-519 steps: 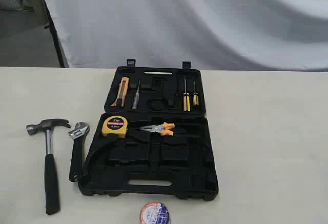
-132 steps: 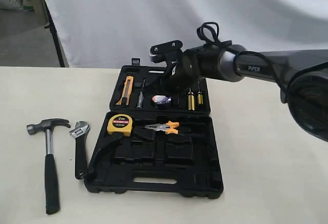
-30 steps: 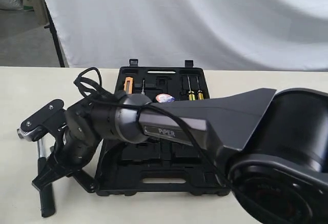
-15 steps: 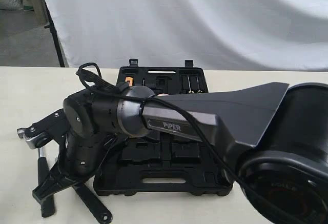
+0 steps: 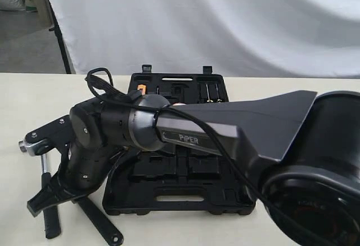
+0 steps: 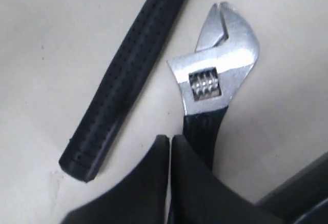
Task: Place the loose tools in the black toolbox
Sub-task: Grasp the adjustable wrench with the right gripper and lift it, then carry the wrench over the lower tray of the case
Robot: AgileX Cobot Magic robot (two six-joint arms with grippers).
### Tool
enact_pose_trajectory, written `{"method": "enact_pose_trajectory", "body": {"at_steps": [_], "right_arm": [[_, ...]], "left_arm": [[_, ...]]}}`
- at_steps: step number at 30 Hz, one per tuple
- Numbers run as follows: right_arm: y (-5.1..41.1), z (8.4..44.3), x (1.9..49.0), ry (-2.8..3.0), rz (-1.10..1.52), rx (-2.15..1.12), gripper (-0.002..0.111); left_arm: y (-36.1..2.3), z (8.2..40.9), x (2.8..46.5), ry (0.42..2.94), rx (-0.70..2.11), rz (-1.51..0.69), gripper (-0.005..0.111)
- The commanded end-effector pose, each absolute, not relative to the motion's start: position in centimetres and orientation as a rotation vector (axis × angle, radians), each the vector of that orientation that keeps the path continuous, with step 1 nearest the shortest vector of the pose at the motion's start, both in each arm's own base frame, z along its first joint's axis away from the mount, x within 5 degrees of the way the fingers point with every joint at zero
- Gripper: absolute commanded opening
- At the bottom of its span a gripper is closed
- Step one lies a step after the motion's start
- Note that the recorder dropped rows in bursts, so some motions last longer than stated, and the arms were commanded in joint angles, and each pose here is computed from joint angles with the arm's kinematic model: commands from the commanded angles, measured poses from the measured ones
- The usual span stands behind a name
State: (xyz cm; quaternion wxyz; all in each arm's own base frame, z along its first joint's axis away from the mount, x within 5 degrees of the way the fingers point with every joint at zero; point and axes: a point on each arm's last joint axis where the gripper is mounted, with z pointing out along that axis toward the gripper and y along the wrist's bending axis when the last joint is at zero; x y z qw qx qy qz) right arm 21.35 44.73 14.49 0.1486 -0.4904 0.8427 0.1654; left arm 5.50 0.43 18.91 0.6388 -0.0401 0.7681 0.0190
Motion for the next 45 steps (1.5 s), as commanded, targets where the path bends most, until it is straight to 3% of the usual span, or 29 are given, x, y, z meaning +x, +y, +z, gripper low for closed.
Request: {"method": "enact_pose_trajectory", "body": {"at_steps": [1,4,7,25,28,36,45], "right_arm": [[45.3,15.3,21.5,2.357,0.525,-1.355,0.028],[45.4,15.4,21.9,2.305,0.504,-1.364,0.052],[45.4,14.9,22.2,2.281,0.469,-1.381,0.067],[46.3,10.4,23.2,2.141,0.404,-1.435,0.068],[46.3,9.8,23.2,2.137,0.393,-1.455,0.057],[46.3,9.7,23.1,2.134,0.382,-1.477,0.000],[45.6,12.6,22.8,2.198,0.371,-1.462,0.000]], "left_arm": [[0.4,18.9,5.5,1.750,-0.092,0.032,0.001],[0.4,18.9,5.5,1.750,-0.092,0.032,0.001],[0.4,18.9,5.5,1.750,-0.092,0.032,0.001],[0.4,18.9,5.5,1.750,-0.092,0.032,0.001],[0.4,18.9,5.5,1.750,-0.092,0.032,0.001],[0.4,18.9,5.5,1.750,-0.092,0.032,0.001],[0.4,18.9,5.5,1.750,-0.092,0.032,0.001]]}}
